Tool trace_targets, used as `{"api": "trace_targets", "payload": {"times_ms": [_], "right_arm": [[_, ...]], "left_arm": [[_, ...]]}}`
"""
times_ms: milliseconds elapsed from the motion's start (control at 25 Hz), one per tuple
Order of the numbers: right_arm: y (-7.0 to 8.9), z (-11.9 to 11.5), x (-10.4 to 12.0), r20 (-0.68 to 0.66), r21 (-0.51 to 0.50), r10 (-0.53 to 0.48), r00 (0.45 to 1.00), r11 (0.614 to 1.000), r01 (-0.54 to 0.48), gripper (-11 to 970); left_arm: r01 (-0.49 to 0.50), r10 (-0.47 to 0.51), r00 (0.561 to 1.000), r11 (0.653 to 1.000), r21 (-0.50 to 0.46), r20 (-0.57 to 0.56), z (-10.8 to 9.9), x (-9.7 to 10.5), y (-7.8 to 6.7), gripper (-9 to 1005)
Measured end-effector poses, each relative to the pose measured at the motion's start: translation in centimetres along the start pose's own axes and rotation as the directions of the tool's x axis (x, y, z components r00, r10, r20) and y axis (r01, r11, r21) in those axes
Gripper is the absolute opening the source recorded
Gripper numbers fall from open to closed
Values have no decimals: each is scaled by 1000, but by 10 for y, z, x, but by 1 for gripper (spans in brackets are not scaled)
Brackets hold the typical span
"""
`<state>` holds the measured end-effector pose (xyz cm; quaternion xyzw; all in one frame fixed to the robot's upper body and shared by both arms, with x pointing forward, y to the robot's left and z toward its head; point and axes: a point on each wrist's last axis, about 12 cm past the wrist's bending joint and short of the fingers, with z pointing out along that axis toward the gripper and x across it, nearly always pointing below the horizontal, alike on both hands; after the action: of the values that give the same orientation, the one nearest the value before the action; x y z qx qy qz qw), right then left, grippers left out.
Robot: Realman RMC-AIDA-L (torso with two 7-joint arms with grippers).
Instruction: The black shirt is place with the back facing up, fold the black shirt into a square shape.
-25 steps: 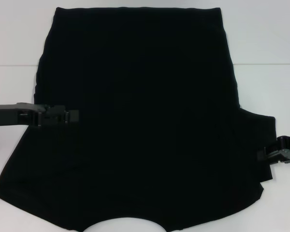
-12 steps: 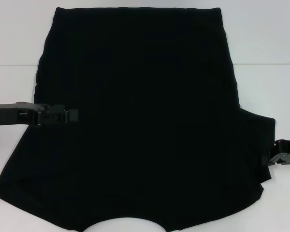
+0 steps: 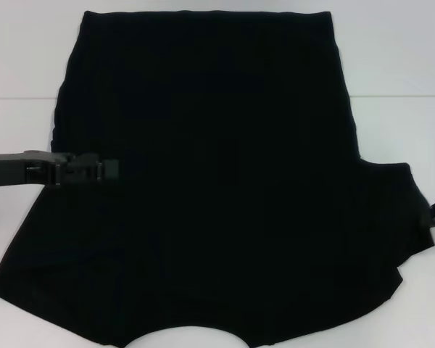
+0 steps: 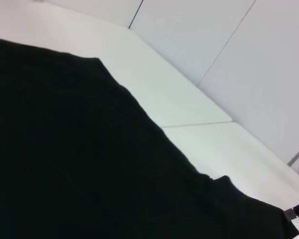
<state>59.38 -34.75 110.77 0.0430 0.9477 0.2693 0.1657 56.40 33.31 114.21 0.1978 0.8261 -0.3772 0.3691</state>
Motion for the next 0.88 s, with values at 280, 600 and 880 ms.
{"api": "trace_targets", "payload": {"times_ms": [280,600,880], "right_arm": [[-12,-17,-6,67,3,34,997,999,-34,26],[-2,-26,-14,106,-85,16,994,996,-6,27],[38,-8,-25,65,-161,-97,993,981,106,27]], "left_arm": [[4,-4,999,1000,14,33,-2,-2,-1,643],[11,-13,998,1000,28,65,-3,-4,-3,642],[11,-13,996,1000,28,91,-3,-7,-3,642]]}}
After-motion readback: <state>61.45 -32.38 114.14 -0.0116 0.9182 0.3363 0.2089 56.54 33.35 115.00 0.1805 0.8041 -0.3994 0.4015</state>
